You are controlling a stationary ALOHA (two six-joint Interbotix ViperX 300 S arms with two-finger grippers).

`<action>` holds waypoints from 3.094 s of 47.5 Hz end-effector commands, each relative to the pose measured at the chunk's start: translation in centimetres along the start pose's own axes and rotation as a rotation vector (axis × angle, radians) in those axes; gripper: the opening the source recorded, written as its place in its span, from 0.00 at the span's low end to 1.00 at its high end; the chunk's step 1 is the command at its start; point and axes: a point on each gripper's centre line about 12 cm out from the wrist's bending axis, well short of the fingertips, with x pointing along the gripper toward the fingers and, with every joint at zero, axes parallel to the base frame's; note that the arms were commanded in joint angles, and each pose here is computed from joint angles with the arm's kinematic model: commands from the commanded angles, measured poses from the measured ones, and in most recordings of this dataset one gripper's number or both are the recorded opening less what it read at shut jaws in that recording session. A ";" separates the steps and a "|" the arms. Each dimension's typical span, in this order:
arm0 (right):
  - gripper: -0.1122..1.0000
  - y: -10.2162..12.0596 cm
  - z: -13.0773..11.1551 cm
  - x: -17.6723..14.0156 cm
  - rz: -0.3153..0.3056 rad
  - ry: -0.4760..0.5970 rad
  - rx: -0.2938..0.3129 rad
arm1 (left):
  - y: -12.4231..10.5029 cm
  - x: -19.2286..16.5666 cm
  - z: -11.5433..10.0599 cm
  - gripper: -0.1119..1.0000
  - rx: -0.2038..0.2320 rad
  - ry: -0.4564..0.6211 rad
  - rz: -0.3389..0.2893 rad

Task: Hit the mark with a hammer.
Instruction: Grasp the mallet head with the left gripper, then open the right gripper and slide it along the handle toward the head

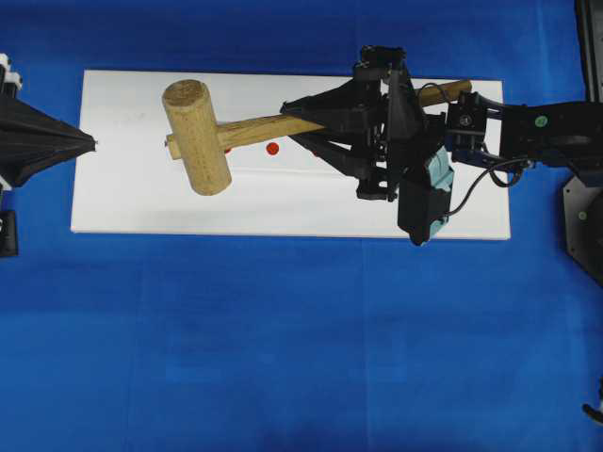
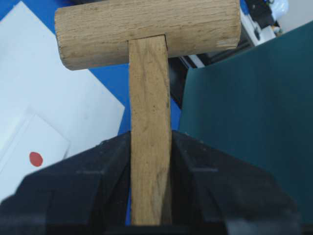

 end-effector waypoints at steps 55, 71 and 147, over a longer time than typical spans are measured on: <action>0.18 -2.2 2.7 0.0 -0.075 -0.085 0.002 | 2.7 5.4 -0.3 0.94 -0.258 -0.047 0.102; 0.18 -2.0 2.6 0.0 -0.072 -0.084 0.002 | 3.1 9.9 -0.5 0.94 -0.258 -0.026 0.107; 0.94 -2.0 2.8 -1.1 0.070 0.088 0.365 | 3.1 10.2 -1.3 0.51 -0.122 0.090 0.121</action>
